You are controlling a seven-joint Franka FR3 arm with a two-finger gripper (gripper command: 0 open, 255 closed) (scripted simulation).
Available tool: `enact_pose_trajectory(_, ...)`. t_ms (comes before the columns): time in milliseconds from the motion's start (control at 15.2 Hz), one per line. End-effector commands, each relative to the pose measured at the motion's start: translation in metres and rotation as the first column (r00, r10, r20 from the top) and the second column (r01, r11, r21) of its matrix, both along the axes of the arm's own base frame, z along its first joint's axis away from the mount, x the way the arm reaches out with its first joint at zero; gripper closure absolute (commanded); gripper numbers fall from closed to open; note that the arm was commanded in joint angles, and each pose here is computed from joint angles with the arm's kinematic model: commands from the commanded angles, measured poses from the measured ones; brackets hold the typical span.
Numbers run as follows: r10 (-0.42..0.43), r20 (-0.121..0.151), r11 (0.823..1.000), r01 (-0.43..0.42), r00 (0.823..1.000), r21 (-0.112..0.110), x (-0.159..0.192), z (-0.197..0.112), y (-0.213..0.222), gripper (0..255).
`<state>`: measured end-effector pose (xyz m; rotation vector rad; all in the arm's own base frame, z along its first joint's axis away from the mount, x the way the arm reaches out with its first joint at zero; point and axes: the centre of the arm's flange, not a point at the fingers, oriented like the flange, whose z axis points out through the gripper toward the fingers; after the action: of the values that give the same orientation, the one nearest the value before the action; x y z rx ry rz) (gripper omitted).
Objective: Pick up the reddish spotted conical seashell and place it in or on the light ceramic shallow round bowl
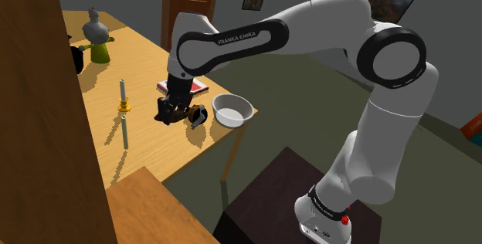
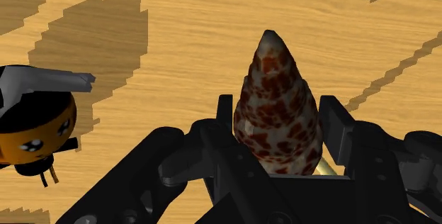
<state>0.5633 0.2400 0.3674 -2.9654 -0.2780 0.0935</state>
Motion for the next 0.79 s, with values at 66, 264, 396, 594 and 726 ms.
enact_pose_trajectory(66, 0.001, 0.0, 1.0, -0.001, 1.0, 0.0, 0.001, -0.001, -0.036, 255)
enact_pose_trajectory(264, 0.001, 0.0, 1.0, -0.001, 1.0, 0.0, 0.001, -0.001, -0.076, 255)
enact_pose_trajectory(396, 0.001, 0.0, 1.0, -0.001, 1.0, 0.0, 0.0, -0.001, -0.102, 255)
enact_pose_trajectory(594, 0.001, 0.0, 1.0, -0.001, 1.0, 0.0, 0.0, -0.001, -0.142, 255)
enact_pose_trajectory(726, 0.001, 0.0, 1.0, -0.001, 1.0, 0.0, 0.0, -0.001, -0.168, 255)
